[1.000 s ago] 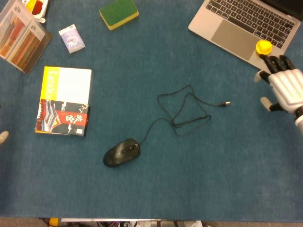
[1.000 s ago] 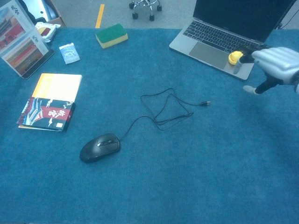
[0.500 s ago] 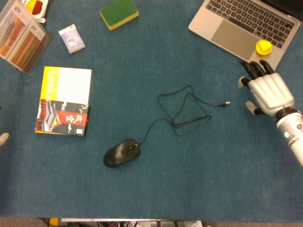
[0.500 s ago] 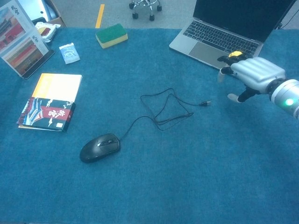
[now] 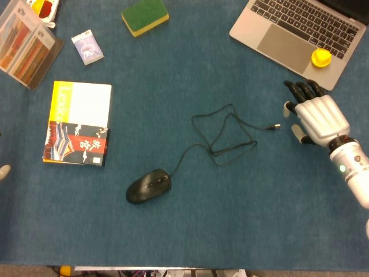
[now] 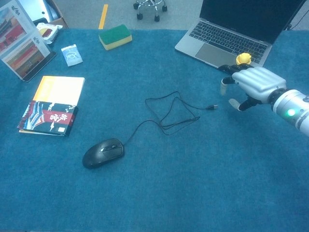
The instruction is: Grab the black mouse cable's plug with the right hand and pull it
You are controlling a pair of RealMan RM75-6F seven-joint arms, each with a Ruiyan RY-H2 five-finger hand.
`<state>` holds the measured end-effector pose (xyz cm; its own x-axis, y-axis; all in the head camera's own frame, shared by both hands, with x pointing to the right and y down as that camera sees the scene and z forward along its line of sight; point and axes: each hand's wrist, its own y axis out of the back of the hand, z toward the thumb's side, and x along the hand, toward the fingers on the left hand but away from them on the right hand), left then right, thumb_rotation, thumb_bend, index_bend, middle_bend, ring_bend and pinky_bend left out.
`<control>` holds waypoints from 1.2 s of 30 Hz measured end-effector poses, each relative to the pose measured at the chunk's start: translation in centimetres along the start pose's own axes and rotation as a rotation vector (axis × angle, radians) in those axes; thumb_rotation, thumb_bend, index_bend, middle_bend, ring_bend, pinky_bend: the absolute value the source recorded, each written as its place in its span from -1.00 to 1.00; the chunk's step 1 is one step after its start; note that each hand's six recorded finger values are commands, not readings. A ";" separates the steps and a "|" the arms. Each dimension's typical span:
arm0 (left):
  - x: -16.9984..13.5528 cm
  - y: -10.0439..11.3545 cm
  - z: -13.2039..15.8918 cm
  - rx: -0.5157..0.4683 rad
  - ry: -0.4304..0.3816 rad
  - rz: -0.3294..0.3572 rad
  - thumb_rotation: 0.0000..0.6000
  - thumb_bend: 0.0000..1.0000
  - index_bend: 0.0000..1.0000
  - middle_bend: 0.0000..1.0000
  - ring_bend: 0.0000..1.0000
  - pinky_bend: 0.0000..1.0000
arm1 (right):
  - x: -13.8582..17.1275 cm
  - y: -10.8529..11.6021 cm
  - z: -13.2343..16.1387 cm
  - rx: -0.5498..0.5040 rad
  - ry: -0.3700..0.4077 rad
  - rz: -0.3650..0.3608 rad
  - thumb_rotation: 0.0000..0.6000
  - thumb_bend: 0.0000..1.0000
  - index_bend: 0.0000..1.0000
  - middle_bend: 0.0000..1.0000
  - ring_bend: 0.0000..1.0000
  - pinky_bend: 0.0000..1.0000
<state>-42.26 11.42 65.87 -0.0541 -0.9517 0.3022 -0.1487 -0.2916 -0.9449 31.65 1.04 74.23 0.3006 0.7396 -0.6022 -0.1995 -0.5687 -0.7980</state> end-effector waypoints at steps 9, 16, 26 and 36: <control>0.0 -0.2 -0.1 -0.003 0.001 -0.005 1.00 -0.94 -0.28 -0.49 -0.27 0.07 | 0.2 -0.9 -0.2 0.000 0.001 0.006 1.00 -0.10 -0.09 -1.00 -1.00 -1.00; -0.1 -0.3 -0.2 -0.005 0.004 -0.007 1.00 -0.94 -0.28 -0.49 -0.27 0.07 | -0.2 -1.9 0.0 0.015 0.006 0.014 1.00 -0.16 -0.09 -1.00 -1.00 -1.00; -0.2 -0.3 -0.5 -0.010 0.010 -0.008 1.00 -0.94 -0.28 -0.49 -0.27 0.07 | -0.9 -1.7 0.7 0.005 0.023 -0.016 1.00 -0.19 -0.29 -1.00 -1.00 -1.00; -0.3 -0.3 -0.6 -0.012 0.012 -0.008 1.00 -0.94 -0.28 -0.49 -0.27 0.07 | -1.5 -2.7 1.0 0.010 0.031 0.009 1.00 -0.21 -0.36 -1.00 -1.00 -1.00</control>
<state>-42.74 11.89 66.13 -0.0643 -0.9482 0.3110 -0.1611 -0.2977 -0.9410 30.77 1.87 77.26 0.3275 0.7228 -0.6086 -0.2116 -0.5716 -0.7928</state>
